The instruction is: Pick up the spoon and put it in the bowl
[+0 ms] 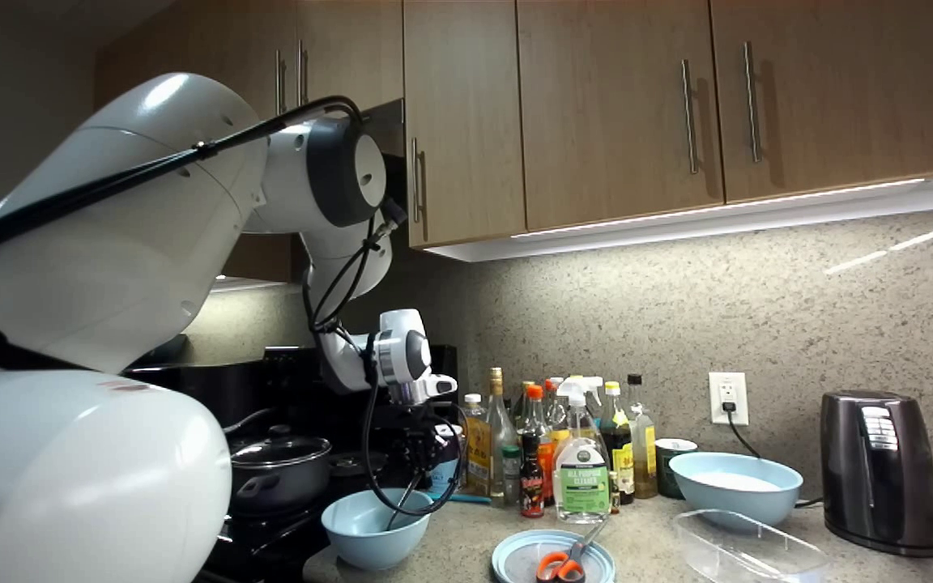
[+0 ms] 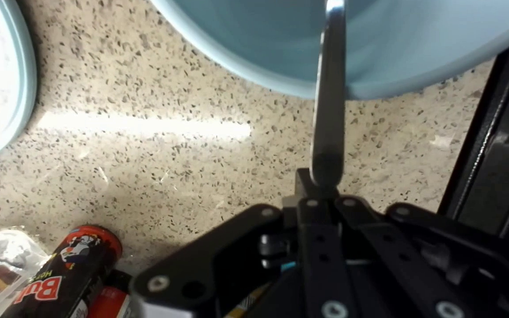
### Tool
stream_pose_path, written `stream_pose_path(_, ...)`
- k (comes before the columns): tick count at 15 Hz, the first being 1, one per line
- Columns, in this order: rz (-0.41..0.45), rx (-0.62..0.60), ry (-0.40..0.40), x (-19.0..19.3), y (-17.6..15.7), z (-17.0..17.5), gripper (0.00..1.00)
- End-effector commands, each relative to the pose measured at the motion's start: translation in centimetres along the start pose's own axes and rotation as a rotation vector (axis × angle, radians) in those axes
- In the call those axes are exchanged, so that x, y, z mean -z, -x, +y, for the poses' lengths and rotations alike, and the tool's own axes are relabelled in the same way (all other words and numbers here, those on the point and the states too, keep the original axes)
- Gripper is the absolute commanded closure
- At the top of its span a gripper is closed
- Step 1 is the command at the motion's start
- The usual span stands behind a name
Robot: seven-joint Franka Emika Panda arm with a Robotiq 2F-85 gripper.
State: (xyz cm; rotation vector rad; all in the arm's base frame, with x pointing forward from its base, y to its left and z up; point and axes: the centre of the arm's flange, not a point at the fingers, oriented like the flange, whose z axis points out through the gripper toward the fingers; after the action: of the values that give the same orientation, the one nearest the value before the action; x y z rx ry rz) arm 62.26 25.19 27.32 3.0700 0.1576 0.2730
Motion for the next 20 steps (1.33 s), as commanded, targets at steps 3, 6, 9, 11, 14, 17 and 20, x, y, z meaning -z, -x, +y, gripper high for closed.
stream_pose_path(3,0.011,-0.006,0.000,0.4,-0.5,0.2,0.91)
stream_pose_path(6,0.014,-0.006,0.000,0.4,-0.6,0.2,0.73)
stream_pose_path(9,0.013,-0.006,0.000,0.3,-0.6,0.2,0.72)
stream_pose_path(11,0.013,-0.006,0.000,0.3,-0.6,0.2,0.72)
stream_pose_path(14,-0.049,0.000,0.003,-0.2,0.9,0.1,0.40)
stream_pose_path(17,-0.073,-0.008,-0.002,-1.1,2.1,-0.2,0.22)
stream_pose_path(20,-0.062,0.005,0.014,-1.5,1.4,-0.3,0.28)
